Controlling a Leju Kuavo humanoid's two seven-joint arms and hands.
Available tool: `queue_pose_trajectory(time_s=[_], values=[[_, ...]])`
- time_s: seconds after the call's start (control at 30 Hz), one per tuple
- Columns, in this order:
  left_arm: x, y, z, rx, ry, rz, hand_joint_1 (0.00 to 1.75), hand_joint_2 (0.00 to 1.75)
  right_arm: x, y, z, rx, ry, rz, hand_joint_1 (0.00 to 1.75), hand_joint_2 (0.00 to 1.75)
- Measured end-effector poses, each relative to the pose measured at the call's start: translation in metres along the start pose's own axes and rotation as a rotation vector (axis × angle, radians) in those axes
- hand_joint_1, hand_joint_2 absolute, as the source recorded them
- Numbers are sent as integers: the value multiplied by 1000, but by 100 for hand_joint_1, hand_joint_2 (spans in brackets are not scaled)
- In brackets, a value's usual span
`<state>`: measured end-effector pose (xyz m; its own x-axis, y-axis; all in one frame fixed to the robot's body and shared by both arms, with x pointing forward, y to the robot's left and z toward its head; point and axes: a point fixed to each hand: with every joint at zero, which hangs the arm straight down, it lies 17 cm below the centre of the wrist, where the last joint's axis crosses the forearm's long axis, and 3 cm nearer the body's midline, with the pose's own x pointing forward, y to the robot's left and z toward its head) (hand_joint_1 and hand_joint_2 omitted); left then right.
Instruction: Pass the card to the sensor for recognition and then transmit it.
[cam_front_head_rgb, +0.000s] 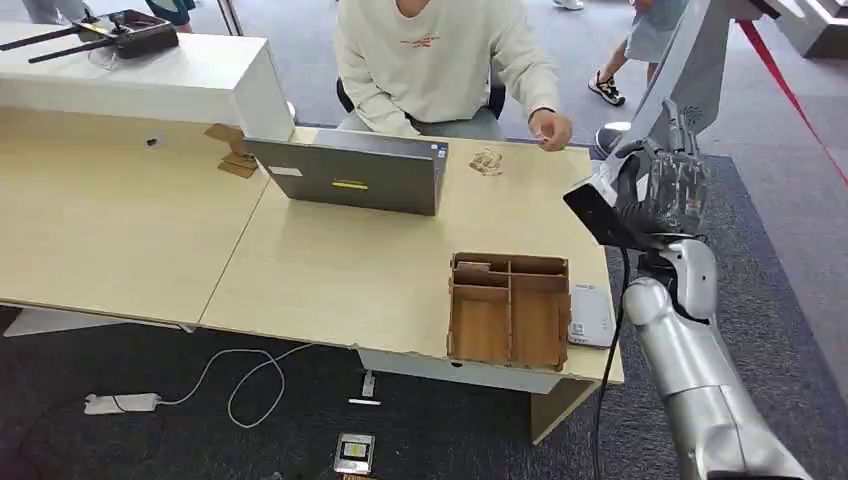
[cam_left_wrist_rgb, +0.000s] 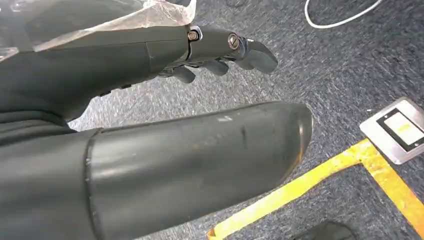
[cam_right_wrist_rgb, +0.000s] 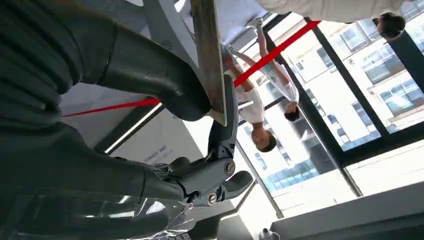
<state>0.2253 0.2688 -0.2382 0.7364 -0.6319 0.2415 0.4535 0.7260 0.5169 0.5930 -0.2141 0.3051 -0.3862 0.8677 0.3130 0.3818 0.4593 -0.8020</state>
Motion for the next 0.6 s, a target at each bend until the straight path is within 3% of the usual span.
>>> queue_pose_trajectory(time_s=[0.27,0.6], values=[[12,0,0,-13,-21,-58,0,0,7,16,4,37,-6,9,175,175],[31,0,1,-19,-64,-132,0,0,78,64,-13,155,-115,21,175,175]])
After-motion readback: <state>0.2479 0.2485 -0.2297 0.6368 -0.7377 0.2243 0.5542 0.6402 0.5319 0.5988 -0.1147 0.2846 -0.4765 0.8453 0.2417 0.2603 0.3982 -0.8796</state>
